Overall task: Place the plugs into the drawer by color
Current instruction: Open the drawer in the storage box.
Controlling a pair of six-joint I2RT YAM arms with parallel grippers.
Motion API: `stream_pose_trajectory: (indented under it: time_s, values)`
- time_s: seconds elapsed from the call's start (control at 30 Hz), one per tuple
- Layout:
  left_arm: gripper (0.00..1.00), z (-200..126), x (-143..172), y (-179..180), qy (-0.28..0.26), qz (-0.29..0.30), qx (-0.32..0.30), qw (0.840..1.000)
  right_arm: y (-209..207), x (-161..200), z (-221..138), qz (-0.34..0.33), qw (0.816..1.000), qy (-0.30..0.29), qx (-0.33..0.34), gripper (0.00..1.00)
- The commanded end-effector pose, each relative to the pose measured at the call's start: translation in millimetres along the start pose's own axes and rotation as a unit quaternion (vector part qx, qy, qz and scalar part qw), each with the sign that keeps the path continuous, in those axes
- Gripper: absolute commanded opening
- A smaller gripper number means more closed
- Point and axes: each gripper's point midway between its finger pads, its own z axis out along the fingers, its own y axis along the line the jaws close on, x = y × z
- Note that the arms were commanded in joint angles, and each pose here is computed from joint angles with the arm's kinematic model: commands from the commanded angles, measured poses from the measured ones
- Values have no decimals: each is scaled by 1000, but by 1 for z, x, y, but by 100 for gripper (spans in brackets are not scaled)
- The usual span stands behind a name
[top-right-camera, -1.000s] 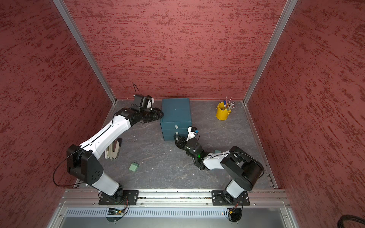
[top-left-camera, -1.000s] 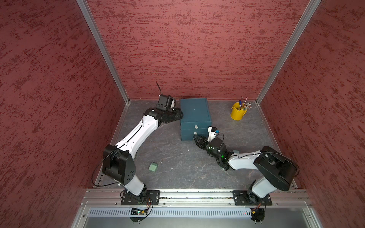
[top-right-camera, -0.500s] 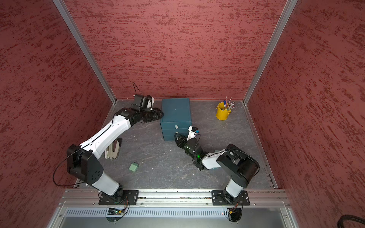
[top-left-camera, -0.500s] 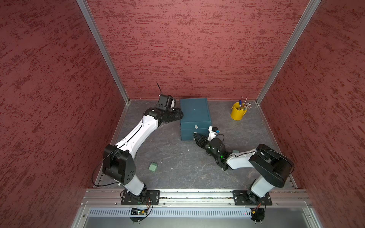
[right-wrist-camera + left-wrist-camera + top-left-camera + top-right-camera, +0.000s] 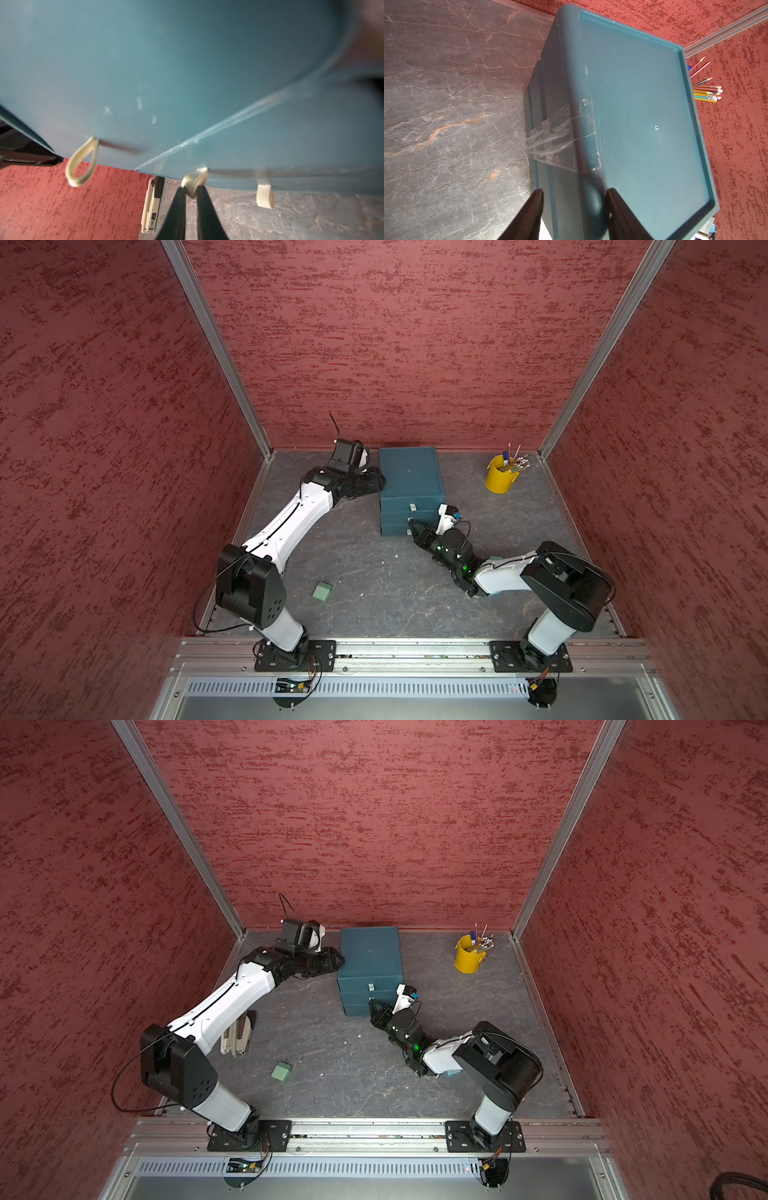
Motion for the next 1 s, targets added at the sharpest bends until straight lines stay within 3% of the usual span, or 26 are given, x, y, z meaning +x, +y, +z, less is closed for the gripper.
stream_pose_trajectory:
  time_s: [0.0, 0.2, 0.5, 0.97]
  values:
    - [52, 3, 0, 9, 4, 2, -14, 1000, 11, -7, 5, 3, 1000, -10, -16, 0]
    - [52, 3, 0, 10, 2, 2, -15, 1000, 14, -2, -3, -10, 1000, 3, -15, 0]
    - [52, 4, -2, 9, 1, 0, -13, 1000, 9, 44, -35, -53, 997, 48, 7, 0]
    - [52, 1, -1, 7, 3, -5, -9, 1000, 17, 73, -63, -82, 993, 84, 16, 0]
